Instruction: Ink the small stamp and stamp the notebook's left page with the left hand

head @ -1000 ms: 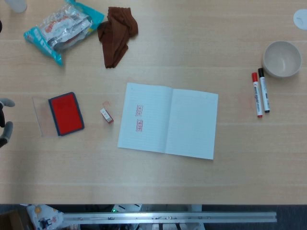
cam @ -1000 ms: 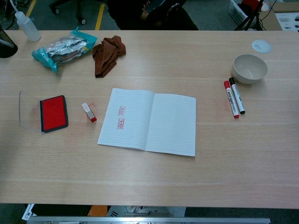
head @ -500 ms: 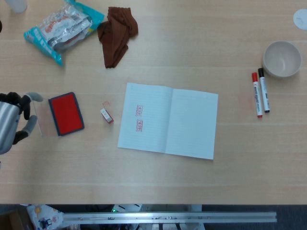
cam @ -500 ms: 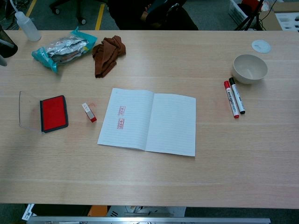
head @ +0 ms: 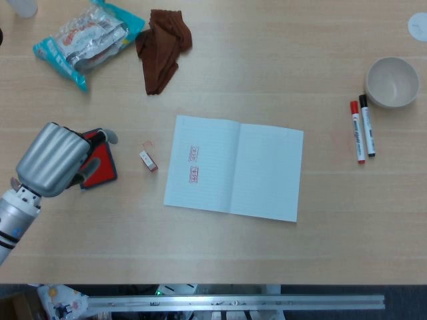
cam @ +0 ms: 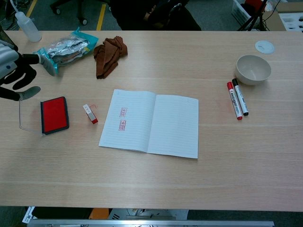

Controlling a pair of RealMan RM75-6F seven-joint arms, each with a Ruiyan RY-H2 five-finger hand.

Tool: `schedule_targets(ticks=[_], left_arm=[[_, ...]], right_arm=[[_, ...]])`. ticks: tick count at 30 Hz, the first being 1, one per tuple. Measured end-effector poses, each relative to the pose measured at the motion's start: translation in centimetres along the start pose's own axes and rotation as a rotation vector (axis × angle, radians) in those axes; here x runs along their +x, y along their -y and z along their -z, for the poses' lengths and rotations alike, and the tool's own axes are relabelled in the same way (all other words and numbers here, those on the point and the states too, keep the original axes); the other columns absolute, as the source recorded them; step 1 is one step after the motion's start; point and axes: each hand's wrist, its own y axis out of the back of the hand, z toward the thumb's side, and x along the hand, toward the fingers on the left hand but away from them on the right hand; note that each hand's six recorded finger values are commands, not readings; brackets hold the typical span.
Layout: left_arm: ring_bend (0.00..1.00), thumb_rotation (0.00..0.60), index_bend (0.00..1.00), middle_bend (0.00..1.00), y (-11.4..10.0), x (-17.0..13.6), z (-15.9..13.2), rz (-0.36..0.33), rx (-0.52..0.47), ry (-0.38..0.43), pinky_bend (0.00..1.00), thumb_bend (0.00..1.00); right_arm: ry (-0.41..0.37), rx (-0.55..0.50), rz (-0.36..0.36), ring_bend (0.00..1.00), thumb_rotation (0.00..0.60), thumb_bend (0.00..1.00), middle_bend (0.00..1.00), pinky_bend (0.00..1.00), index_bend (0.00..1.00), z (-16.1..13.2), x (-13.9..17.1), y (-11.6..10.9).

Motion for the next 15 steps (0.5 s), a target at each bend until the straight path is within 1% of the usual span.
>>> schedule_targets(ticks=[2,4,9,15], left_arm=[[0.97,0.600,0.36,0.98,0.4,0.6,-0.3,0.019,0.015,0.025,1.00,0.33],[1.00,0.600,0.35,1.00,0.8,1.2,-0.6,0.040,0.033,0.049,1.00,0.33],[1.00,0.600,0.35,1.00,2.0,2.8,-1.1,0.103,0.092,0.104,1.00,0.33],[1.00,0.600,0.39,1.00,3.4,4.1,-0.9,0.158,0.146,0.124,1.00,0.33]], right_arm=[[0.000,0.001,-0.001,0.48,0.600,0.22,0.47,0.54,0.34,0.0,0.0,0.0],[0.001,0.001,-0.005,0.48,0.600,0.22,0.47,0.54,0.34,0.1,0.0,0.1],[0.009,0.003,-0.012,0.49,0.600,0.22,0.47,0.54,0.34,0.4,0.1,0.3],[0.012,0.004,-0.021,0.49,0.600,0.22,0.47,0.54,0.34,0.6,0.1,0.7]])
